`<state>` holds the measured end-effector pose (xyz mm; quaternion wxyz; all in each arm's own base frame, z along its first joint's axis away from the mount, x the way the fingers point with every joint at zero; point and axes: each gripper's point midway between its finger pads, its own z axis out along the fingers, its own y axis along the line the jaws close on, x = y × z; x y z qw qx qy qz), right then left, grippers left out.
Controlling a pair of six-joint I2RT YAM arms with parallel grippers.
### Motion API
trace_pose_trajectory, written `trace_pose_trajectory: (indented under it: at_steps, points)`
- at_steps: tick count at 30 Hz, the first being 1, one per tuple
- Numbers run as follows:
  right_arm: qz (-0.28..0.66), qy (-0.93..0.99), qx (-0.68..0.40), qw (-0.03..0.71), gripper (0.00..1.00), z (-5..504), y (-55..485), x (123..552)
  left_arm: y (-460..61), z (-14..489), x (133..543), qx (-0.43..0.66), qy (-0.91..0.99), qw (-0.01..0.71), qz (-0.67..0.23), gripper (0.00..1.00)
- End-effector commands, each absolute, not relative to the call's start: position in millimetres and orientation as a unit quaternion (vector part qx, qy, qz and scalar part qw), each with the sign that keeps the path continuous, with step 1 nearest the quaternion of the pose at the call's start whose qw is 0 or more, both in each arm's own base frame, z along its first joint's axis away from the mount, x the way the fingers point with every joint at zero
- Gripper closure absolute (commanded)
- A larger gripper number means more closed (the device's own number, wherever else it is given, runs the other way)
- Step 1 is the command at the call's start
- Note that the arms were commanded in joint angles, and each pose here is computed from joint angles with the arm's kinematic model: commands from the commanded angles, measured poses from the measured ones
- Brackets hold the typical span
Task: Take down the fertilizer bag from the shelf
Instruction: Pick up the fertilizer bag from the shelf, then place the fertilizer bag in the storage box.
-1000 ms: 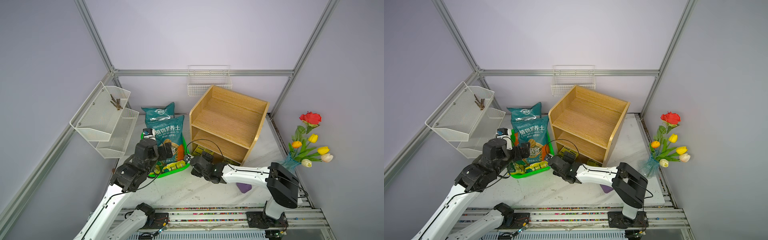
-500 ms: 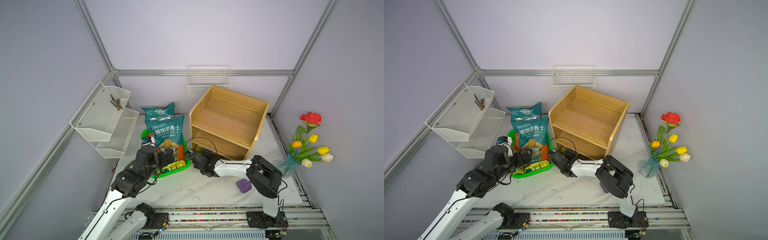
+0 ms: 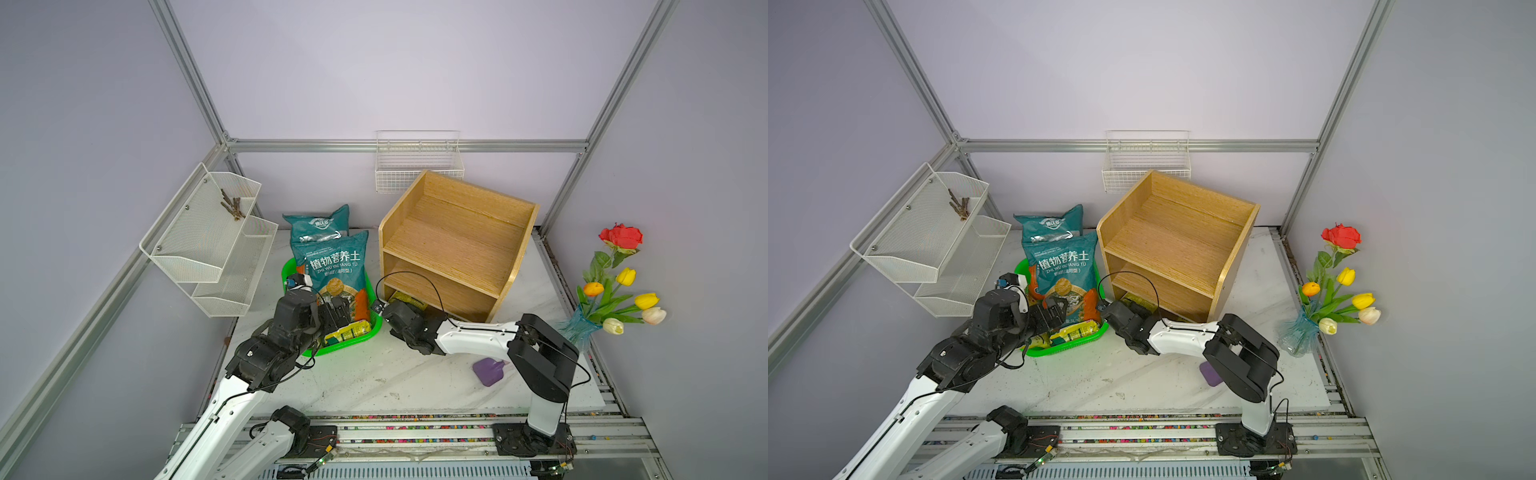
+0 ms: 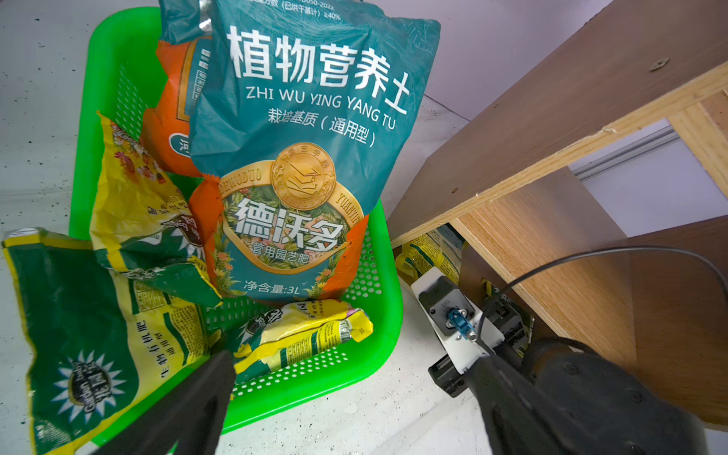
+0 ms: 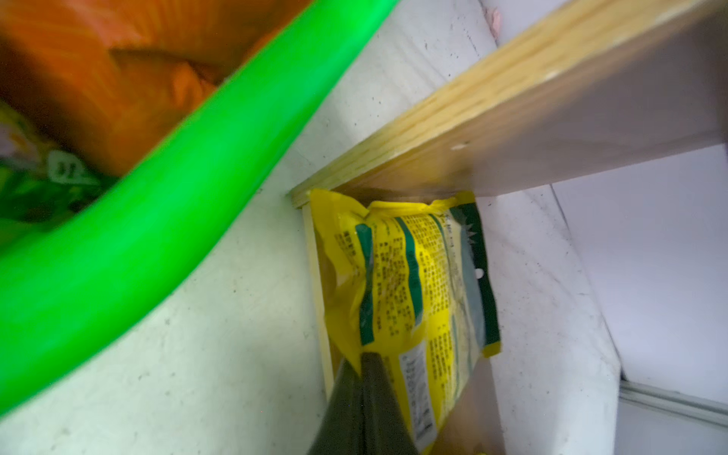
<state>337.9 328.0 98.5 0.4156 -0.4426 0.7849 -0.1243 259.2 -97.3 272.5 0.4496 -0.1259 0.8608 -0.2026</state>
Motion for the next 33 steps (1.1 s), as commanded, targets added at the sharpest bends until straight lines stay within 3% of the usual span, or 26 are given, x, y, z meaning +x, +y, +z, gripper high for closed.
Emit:
trace_pose_trajectory:
  at_steps: [1, 9, 14, 22, 29, 33]
  points:
    - [-0.072, 0.794, -0.405, 0.447, 1.0, 138.4, 325.4, 329.4, -108.7, 254.4, 260.4, -0.125, 0.866, 0.427, -0.228, 0.0]
    - [0.003, 0.795, -0.388, 0.467, 1.0, 186.0, 310.6, 300.6, -146.0, 241.5, 267.5, -0.136, 0.868, 0.362, -0.312, 0.0]
    - [0.01, 0.789, -0.382, 0.48, 1.0, 217.0, 302.3, 294.2, -149.5, 242.6, 270.2, -0.138, 0.867, 0.358, -0.318, 0.0]
    - [0.107, 0.762, -0.385, 0.509, 1.0, 274.5, 311.7, 270.2, -154.6, 242.6, 270.4, -0.174, 0.849, 0.348, -0.358, 0.0]
    - [0.15, 0.729, -0.407, 0.529, 1.0, 313.3, 328.7, 262.1, -197.9, 237.0, 267.5, -0.226, 0.831, 0.212, -0.462, 0.0]
    - [0.166, 0.713, -0.416, 0.539, 1.0, 326.7, 340.2, 259.8, -208.5, 230.7, 271.4, -0.334, 0.762, 0.139, -0.537, 0.0]
